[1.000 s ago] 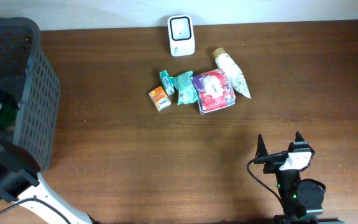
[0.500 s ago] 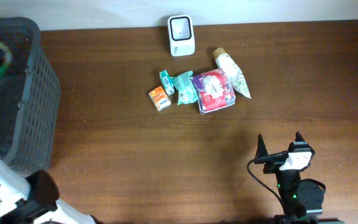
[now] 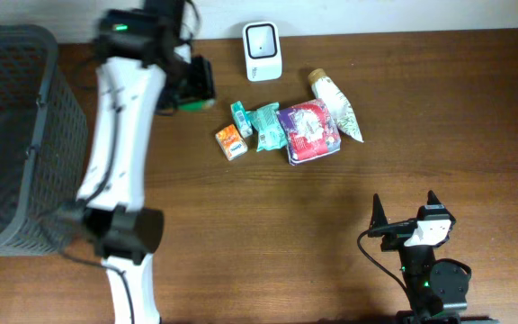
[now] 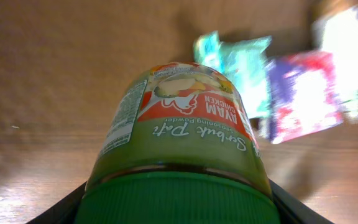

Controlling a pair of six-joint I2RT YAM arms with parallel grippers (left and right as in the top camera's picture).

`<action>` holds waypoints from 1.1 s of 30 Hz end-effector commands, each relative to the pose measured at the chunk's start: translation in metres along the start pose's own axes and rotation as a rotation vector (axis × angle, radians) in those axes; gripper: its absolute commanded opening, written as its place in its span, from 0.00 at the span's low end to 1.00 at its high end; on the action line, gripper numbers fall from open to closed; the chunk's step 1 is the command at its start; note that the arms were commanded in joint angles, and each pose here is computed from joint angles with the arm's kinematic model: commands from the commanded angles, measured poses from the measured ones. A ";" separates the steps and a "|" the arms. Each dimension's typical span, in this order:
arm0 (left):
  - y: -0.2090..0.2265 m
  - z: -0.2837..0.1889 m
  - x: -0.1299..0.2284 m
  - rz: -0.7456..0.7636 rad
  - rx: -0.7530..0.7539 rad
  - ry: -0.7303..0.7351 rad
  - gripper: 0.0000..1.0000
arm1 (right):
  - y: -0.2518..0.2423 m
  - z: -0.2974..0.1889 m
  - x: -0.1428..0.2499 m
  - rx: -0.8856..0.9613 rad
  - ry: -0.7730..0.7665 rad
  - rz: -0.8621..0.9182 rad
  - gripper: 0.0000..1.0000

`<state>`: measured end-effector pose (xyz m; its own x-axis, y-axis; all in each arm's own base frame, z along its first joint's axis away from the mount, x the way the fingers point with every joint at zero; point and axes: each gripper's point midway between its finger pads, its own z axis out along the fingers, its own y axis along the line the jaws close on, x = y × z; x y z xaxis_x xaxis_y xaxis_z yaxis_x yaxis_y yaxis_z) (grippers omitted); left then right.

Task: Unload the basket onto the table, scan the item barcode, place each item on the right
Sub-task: 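Lift the jar to the scanner and set it down left of the items, then retract the left gripper to the basket edge and hold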

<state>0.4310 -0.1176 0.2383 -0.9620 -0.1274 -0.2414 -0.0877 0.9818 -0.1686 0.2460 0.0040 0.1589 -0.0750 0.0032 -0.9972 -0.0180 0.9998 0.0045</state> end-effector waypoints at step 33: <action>0.004 -0.089 -0.058 0.098 0.039 -0.378 0.99 | 0.001 0.000 0.004 0.000 0.006 0.007 0.98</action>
<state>0.4884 -0.0972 0.2727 -0.8683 -0.1593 -0.4698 -0.0922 0.9823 -0.1628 0.2460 0.0040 0.1587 -0.0757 0.0032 -0.9971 -0.0180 0.9998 0.0045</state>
